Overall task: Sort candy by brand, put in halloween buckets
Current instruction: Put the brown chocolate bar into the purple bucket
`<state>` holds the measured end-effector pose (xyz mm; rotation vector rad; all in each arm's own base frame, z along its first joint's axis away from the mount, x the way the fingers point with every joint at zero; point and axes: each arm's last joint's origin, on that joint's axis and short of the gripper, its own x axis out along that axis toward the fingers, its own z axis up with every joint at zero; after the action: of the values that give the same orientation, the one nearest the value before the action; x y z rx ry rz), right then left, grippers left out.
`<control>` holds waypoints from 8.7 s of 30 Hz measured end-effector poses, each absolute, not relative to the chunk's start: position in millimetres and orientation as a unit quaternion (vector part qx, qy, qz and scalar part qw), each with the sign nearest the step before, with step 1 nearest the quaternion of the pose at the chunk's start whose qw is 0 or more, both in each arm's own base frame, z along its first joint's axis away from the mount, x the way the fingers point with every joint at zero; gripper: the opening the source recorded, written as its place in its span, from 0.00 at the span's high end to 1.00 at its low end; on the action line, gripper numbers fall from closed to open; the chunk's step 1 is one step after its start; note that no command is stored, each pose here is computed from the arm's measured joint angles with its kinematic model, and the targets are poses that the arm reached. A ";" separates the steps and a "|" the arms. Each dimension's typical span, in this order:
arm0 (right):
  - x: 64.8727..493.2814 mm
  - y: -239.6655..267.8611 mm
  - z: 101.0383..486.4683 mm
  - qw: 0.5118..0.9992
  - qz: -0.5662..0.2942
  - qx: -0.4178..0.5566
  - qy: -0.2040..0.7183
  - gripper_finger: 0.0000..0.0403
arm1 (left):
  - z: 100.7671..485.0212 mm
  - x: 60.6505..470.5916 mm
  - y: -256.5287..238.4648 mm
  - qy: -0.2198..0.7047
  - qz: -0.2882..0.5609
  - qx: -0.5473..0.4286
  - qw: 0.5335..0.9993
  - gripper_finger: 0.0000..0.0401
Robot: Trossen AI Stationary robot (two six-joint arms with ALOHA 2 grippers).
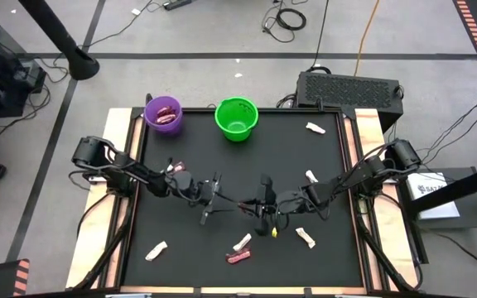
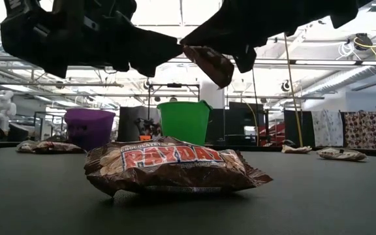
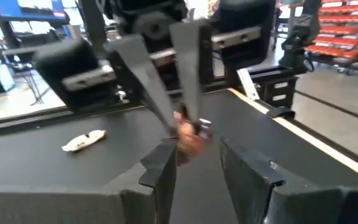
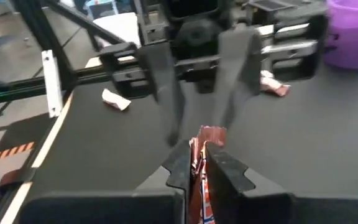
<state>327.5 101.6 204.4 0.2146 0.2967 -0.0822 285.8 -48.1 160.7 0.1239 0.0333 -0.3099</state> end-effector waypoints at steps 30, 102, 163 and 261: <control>330.7 91.7 204.3 0.983 -0.040 0.099 0.150 0.92 | 167.4 292.0 -48.1 0.002 -0.139 0.098 0.985 0.67; 333.8 81.5 181.9 0.975 -0.053 0.015 0.216 0.43 | 261.0 132.9 139.4 0.330 0.571 0.061 0.750 1.00; 333.3 81.5 180.8 0.974 -0.051 0.012 0.221 0.43 | 161.2 246.8 -125.9 0.231 -0.370 0.015 0.900 0.74; 323.5 112.2 179.5 0.968 -0.032 0.103 0.226 0.43 | 96.9 319.2 -181.8 0.331 -0.212 -0.236 0.889 0.58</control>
<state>323.5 112.2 179.5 0.2072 0.4567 -0.0647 319.2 -181.8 96.9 -0.4905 0.6881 -0.4414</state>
